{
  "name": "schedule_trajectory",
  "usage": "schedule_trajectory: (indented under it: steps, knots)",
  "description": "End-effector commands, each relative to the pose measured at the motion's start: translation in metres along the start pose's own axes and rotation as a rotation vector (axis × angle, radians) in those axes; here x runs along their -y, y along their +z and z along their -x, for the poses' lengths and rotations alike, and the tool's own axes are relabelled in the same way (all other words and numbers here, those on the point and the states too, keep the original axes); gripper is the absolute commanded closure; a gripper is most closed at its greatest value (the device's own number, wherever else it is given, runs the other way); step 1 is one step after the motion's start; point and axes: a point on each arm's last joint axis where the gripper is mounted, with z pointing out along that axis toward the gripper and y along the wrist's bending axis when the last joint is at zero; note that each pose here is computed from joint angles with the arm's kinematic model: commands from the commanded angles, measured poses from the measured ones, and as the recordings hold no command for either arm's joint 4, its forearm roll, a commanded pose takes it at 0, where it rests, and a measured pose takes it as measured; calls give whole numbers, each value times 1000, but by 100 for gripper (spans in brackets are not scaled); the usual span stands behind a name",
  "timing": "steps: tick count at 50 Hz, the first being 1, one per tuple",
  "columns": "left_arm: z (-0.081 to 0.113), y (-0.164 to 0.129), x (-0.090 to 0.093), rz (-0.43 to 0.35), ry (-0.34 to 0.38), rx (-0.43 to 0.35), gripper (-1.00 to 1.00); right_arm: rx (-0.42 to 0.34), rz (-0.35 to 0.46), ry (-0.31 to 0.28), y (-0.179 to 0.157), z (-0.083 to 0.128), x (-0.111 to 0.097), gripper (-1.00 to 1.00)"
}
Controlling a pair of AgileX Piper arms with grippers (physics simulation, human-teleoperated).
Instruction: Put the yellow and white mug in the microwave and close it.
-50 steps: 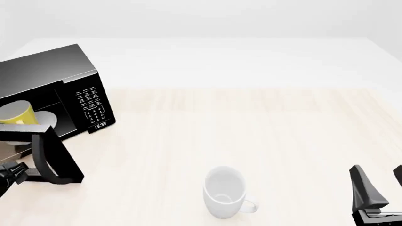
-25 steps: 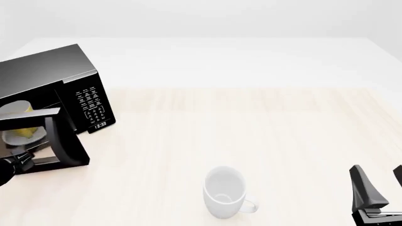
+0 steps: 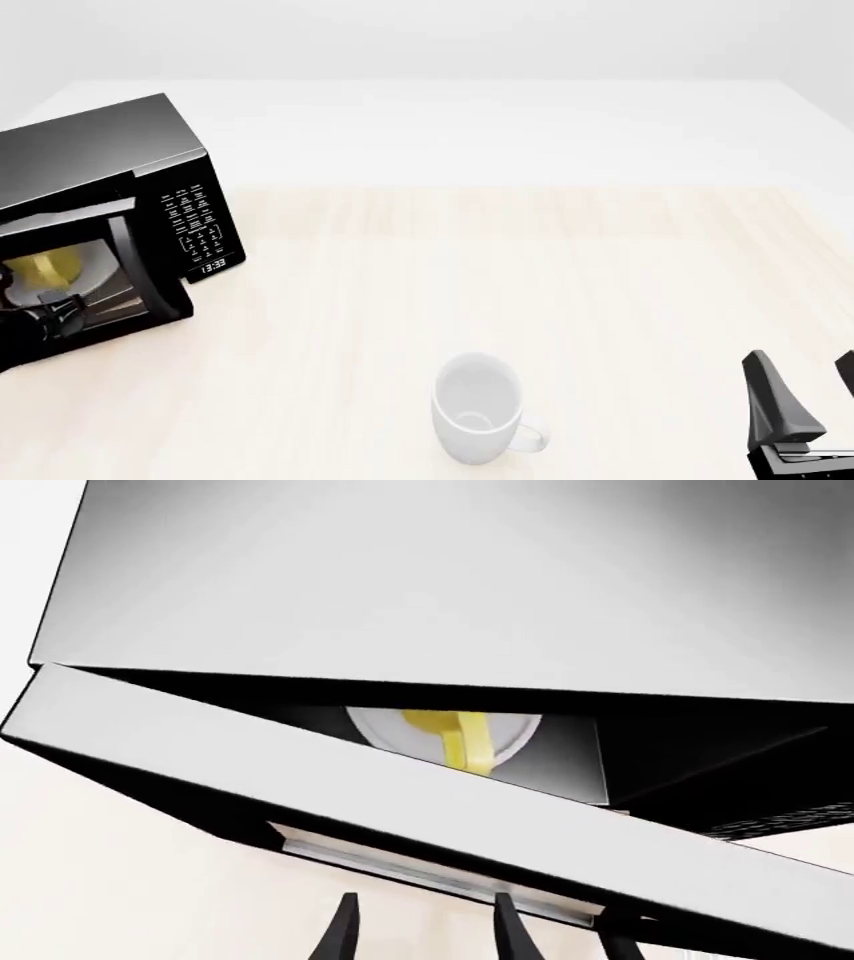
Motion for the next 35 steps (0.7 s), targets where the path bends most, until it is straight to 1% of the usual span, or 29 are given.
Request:
schedule_trajectory:
  steps: [1,12,19,23,34,35]
  knots:
    - [8,6,2,-6,-11,29,-100,0,0,0,0,0,0,-100]
    - [15,13,7,-18,-8,37,-100,0,0,0,0,0,0,-100]
    - [27,17,12,-29,0,56,-100,0,0,0,0,0,0,-100]
    - [27,26,13,-30,-3,48,-100,0,0,0,0,0,0,-100]
    - [34,40,4,-4,-32,52,-100,0,0,0,0,0,0,-100]
    - [34,42,0,7,-51,49,-100,0,0,0,0,0,0,-100]
